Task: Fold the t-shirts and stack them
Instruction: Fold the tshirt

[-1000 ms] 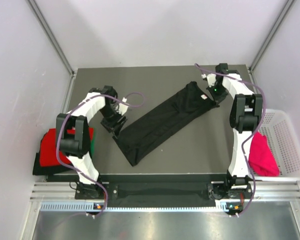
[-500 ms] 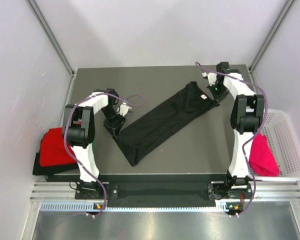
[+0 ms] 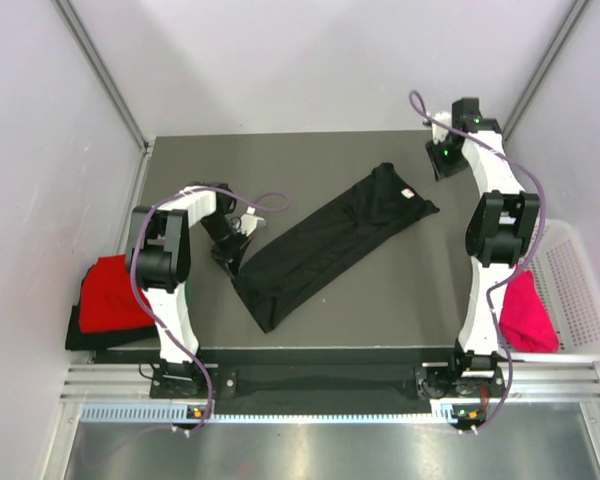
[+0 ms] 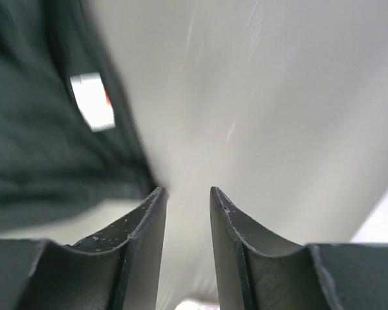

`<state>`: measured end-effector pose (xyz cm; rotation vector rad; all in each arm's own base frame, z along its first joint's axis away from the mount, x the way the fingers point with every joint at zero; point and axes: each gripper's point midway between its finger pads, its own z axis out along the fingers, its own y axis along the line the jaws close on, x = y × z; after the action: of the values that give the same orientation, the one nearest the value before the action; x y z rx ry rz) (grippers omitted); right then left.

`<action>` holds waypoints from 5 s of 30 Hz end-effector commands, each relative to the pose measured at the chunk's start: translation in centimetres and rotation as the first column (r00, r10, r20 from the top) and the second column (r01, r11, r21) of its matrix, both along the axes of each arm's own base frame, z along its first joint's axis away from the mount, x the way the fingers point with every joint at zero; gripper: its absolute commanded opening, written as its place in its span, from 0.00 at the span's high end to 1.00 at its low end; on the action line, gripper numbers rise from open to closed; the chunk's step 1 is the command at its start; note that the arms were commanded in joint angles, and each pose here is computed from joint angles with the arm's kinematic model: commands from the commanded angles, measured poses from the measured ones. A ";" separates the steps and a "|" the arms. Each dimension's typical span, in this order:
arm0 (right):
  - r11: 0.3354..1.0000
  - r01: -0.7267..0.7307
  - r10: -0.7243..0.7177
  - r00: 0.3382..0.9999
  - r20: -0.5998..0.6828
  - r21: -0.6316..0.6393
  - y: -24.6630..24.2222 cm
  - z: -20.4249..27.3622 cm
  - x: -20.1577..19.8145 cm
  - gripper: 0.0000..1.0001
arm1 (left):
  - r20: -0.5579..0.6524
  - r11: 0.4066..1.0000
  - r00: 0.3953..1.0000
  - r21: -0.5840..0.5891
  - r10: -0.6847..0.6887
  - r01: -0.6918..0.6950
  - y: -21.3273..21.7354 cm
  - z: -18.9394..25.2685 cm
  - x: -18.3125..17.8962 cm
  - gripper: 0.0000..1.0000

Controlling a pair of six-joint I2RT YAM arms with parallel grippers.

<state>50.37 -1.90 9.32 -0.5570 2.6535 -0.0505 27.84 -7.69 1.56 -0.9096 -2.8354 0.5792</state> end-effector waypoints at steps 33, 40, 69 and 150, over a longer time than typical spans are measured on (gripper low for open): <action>0.980 -0.198 0.198 0.979 -0.043 0.011 9.3 -9.7 4.8 1.00 | 0.003 0.996 1.000 -0.083 0.026 -0.026 -2.3 2.5 -1.4 1.00; 0.971 -0.216 0.238 0.922 0.306 -0.105 12.9 -5.2 12.7 0.96 | -0.006 0.998 0.999 -0.044 0.034 -0.034 -1.8 2.2 -2.2 1.00; 0.991 0.026 0.092 0.554 0.827 -0.128 14.0 20.1 10.8 0.31 | 0.453 0.998 0.889 0.028 -0.065 0.059 -3.5 10.1 -1.6 0.01; 0.127 -0.985 0.983 0.109 -0.147 0.119 28.8 -7.2 -42.0 1.00 | 0.104 0.981 0.977 -0.076 0.188 -0.180 -3.2 2.9 0.1 0.01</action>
<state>9.63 29.16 1.72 -2.2652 1.8048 0.4501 26.99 -11.06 3.44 -0.6977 -3.0018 0.6664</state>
